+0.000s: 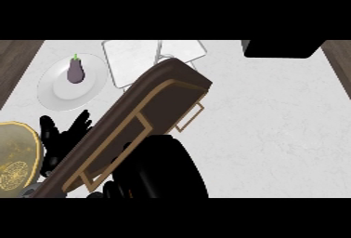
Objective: Pick the tomato from the tray and place it in the tiered shelf
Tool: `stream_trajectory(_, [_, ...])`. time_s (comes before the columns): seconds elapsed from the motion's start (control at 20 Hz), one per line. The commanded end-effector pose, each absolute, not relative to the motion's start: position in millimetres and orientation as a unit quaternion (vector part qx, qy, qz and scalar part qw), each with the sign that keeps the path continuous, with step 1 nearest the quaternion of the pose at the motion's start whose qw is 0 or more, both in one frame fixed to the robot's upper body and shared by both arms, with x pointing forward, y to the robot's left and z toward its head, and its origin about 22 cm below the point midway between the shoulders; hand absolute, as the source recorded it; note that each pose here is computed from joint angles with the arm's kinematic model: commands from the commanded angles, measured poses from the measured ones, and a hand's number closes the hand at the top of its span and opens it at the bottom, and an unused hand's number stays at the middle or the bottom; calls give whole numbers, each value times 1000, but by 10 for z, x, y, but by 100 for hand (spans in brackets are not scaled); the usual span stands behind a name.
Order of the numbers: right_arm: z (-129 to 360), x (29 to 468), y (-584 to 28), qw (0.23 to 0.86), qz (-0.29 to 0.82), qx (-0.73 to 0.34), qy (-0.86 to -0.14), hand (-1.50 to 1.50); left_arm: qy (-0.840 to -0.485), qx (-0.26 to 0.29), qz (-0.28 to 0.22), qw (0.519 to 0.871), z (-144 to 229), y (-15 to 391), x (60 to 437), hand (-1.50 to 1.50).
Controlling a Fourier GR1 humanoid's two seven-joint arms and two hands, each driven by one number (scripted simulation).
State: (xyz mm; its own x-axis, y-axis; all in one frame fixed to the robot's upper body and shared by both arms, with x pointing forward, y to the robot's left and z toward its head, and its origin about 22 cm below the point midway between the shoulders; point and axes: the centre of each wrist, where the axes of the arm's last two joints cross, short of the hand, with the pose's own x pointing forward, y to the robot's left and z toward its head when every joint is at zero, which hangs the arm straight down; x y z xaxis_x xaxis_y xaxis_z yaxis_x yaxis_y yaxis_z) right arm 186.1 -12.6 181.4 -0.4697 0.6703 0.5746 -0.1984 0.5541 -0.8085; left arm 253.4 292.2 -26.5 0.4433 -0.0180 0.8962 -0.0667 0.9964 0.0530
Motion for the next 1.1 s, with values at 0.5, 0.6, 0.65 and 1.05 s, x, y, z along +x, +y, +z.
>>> stream_trajectory(0.5, [3242, 2414, -204, 516, 350, -183, -760, 150, -529, 44, 20, 847, -220, 3062, 2555, 0])
stream_trajectory(0.6, [3406, 2605, -91, 516, 333, -192, -766, 150, -531, 38, 13, 846, -240, 3004, 2525, 0])
stream_trajectory(0.65, [3517, 2640, -217, 520, 331, -196, -762, 150, -532, 48, 13, 845, -258, 2886, 2461, 0])
stream_trajectory(1.05, [3682, 3323, -191, 511, 348, -214, -756, 150, -530, 39, 16, 847, -295, 2739, 2443, 0])
